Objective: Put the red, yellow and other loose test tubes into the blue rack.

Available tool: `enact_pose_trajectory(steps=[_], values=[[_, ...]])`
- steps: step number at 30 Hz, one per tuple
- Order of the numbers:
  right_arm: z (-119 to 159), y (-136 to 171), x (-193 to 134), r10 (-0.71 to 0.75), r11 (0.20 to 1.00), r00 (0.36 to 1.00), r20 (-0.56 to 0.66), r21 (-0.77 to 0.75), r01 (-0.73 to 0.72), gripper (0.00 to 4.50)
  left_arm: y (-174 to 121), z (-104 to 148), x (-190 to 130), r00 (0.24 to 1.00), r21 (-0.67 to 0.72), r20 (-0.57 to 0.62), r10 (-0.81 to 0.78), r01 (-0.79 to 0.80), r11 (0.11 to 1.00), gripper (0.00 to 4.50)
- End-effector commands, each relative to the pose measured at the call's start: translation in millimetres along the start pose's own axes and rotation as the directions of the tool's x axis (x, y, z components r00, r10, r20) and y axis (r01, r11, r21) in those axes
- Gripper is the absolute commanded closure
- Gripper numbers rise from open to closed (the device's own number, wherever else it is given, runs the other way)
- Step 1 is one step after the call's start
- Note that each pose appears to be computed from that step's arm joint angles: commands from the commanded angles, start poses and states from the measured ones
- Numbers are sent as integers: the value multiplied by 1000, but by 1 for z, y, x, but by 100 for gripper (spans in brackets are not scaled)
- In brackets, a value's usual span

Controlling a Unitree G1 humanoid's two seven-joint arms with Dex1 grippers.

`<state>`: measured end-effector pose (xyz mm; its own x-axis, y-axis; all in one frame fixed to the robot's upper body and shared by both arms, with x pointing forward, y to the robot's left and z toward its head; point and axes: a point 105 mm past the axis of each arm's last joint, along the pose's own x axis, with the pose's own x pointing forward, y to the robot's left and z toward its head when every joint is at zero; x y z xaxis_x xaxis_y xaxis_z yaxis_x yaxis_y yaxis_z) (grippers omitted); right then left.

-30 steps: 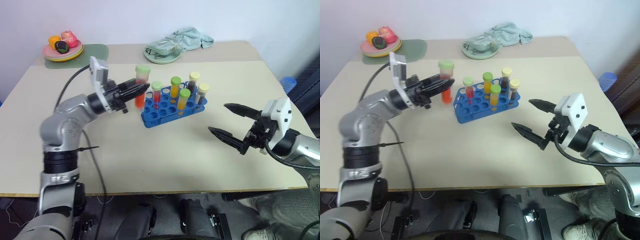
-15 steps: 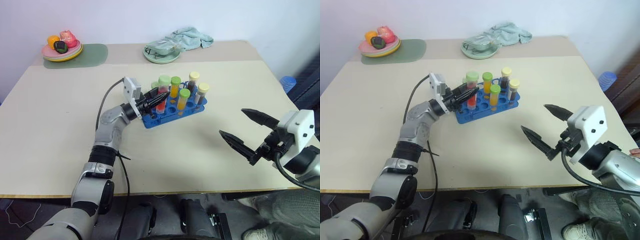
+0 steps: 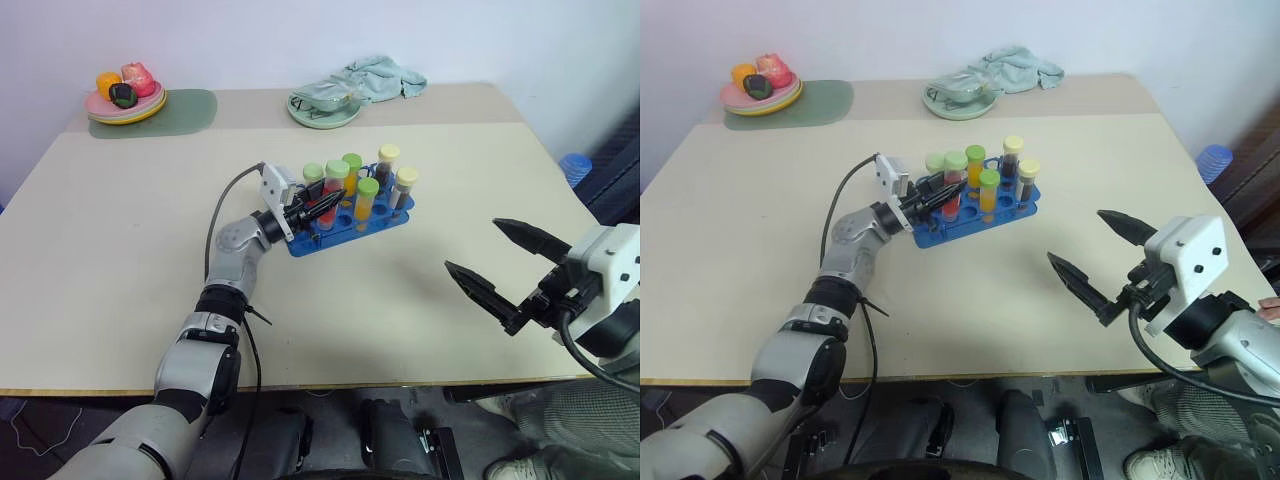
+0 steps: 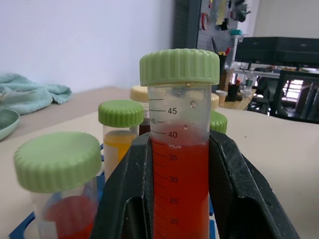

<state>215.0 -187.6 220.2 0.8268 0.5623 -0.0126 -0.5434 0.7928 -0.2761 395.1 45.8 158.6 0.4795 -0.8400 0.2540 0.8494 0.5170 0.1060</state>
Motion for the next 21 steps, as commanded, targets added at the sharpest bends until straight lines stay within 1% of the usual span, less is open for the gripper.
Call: enact_pose_trajectory(steps=[1, 5, 8, 9, 10, 12, 14, 15, 16, 18, 21], values=[[10, 1, -2, 1, 999, 1000, 23, -39, 0, 0, -4, -9, -5, 999, 10, -33, -19, 20, 1000, 338], [9, 1, -1, 5, 999, 1000, 21, -36, -4, 0, -5, -12, -8, 999, 14, -43, -23, 23, 1000, 338], [9, 0, 0, 7, 999, 1000, 24, -35, -6, 0, -1, -15, -9, 998, 27, -62, 3, -2, 1000, 338], [9, 0, 0, 8, 999, 1000, 24, -35, -7, 0, 0, -16, -10, 998, -12, -64, -5, 5, 1000, 302], [9, 0, 1, 9, 999, 1000, 25, -35, -8, 0, 0, -14, -10, 999, -48, -48, -17, 14, 999, 257], [9, 0, 1, 10, 999, 1000, 26, -35, -9, 0, 0, -11, -9, 999, -33, -39, -21, 20, 999, 178], [9, -1, 1, 10, 999, 1000, 26, -36, -9, 0, 1, -8, -8, 999, -2, -35, -3, 3, 1000, 73], [9, -1, 0, 11, 999, 1000, 25, -36, -10, 0, 1, -5, -7, 1000, -12, -21, 0, 0, 1000, 23], [8, -1, 1, 12, 999, 1000, 25, -35, -11, 0, -1, 0, -8, 1000, -10, 0, -18, 18, 1000, 1], [8, -2, 1, 15, 999, 1000, 24, -32, -14, 0, -4, 7, -8, 999, 10, 25, -38, 38, 999, 1], [2, 1, 4, 33, 999, 999, 18, -10, -32, 0, -5, 22, -21, 999, 16, 34, -19, 19, 1000, 1]])
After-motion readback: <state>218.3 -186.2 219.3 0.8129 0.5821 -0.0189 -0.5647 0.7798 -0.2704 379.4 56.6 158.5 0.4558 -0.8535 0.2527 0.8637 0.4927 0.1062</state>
